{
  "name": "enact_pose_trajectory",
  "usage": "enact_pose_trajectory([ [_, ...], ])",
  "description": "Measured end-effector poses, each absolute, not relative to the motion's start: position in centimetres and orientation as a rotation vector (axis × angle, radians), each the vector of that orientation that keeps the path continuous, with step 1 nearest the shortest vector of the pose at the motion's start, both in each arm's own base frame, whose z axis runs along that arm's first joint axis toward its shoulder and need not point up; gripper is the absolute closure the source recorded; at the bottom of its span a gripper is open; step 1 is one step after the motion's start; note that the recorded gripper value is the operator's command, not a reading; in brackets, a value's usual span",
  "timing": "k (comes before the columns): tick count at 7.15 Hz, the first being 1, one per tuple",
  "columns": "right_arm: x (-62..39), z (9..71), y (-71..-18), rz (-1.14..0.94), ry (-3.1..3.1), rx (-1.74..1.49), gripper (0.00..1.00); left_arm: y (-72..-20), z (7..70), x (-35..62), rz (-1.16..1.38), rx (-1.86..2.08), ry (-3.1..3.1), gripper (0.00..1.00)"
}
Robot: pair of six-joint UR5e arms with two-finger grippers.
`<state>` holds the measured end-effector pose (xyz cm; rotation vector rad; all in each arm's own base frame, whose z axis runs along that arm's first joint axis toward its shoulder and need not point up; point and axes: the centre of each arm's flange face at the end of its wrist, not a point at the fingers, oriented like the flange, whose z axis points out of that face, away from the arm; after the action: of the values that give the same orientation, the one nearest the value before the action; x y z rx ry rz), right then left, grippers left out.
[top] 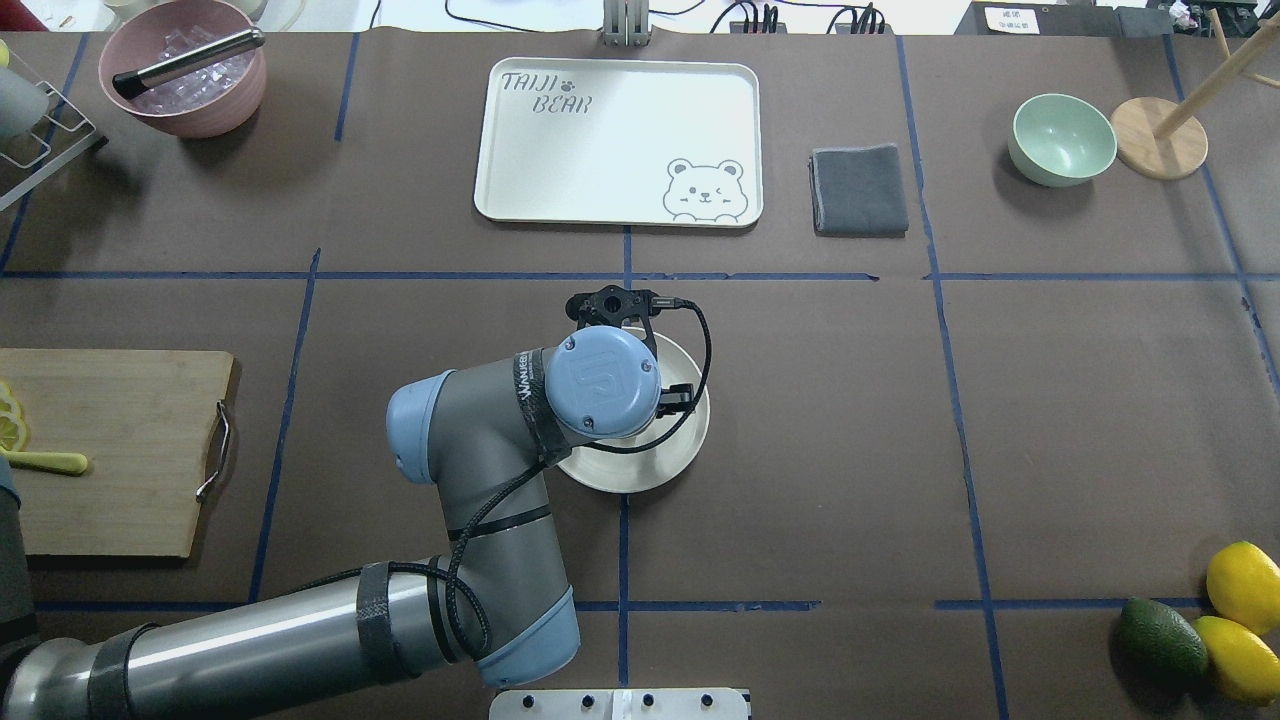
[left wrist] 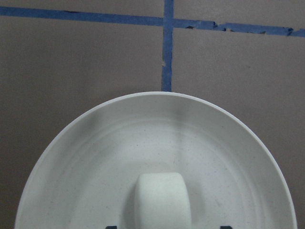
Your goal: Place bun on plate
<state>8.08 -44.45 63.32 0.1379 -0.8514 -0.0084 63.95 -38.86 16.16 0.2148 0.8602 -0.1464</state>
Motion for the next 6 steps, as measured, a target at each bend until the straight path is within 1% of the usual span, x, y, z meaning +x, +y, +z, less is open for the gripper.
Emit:
enact_pose_trajectory([
  [2,8.1,63.3,-44.5,-0.008,-0.852,0.138,0.00,-40.1,14.5,61.5,-0.139,0.248,0.885,0.00],
  [3,8.0,63.2,-44.7,-0.012,-0.851,0.140,0.00,-42.1,14.5,58.8,-0.122,0.274,0.856,0.00],
  [4,7.7,63.0,-45.0,-0.021,-0.850,0.141,0.00,-44.3,15.4,55.1,-0.090,0.273,0.810,0.00],
  [6,6.5,62.5,-45.9,-0.048,-0.853,0.135,0.00,-48.0,20.1,45.2,-0.006,0.228,0.761,0.00],
])
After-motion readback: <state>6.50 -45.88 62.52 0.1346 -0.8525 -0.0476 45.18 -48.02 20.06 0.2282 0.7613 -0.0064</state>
